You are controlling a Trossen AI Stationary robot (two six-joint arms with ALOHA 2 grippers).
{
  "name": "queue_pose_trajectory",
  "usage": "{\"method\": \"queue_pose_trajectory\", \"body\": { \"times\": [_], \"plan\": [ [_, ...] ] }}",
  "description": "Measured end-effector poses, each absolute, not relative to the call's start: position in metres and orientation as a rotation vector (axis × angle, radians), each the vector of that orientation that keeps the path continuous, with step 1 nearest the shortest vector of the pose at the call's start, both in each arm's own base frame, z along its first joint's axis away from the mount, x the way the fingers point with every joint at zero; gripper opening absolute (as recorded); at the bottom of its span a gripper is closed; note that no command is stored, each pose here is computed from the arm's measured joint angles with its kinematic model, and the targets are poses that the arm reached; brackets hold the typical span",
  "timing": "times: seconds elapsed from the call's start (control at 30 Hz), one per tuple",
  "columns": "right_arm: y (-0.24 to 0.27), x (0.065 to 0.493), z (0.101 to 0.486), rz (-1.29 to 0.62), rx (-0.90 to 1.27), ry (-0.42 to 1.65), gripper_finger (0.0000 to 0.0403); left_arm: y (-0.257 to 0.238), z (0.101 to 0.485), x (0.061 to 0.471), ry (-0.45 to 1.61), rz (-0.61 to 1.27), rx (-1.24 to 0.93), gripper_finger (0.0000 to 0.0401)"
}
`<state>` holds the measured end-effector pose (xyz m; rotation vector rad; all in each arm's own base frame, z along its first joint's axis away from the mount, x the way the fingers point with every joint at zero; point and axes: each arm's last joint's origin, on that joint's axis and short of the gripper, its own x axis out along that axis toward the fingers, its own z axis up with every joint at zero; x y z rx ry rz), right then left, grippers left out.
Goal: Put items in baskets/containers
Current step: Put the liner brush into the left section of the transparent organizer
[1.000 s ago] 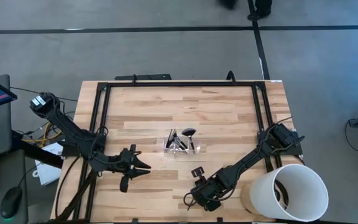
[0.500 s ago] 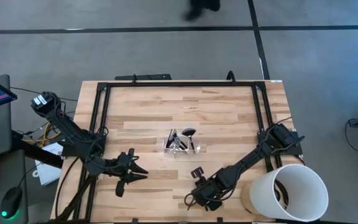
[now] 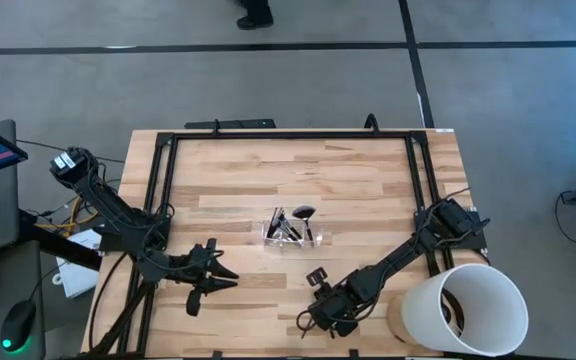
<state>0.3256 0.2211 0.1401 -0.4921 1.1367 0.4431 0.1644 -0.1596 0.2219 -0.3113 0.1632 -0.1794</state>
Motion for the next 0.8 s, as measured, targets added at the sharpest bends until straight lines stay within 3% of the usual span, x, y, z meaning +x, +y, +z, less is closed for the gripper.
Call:
{"method": "queue_pose_trajectory", "body": {
  "times": [0.8],
  "plan": [
    [0.2225,0.3246,0.1400,0.440,-0.476,1.141,0.0066,-0.1596,0.2221,0.1643,0.163,-0.179,-0.315,0.0077]
  ]
}}
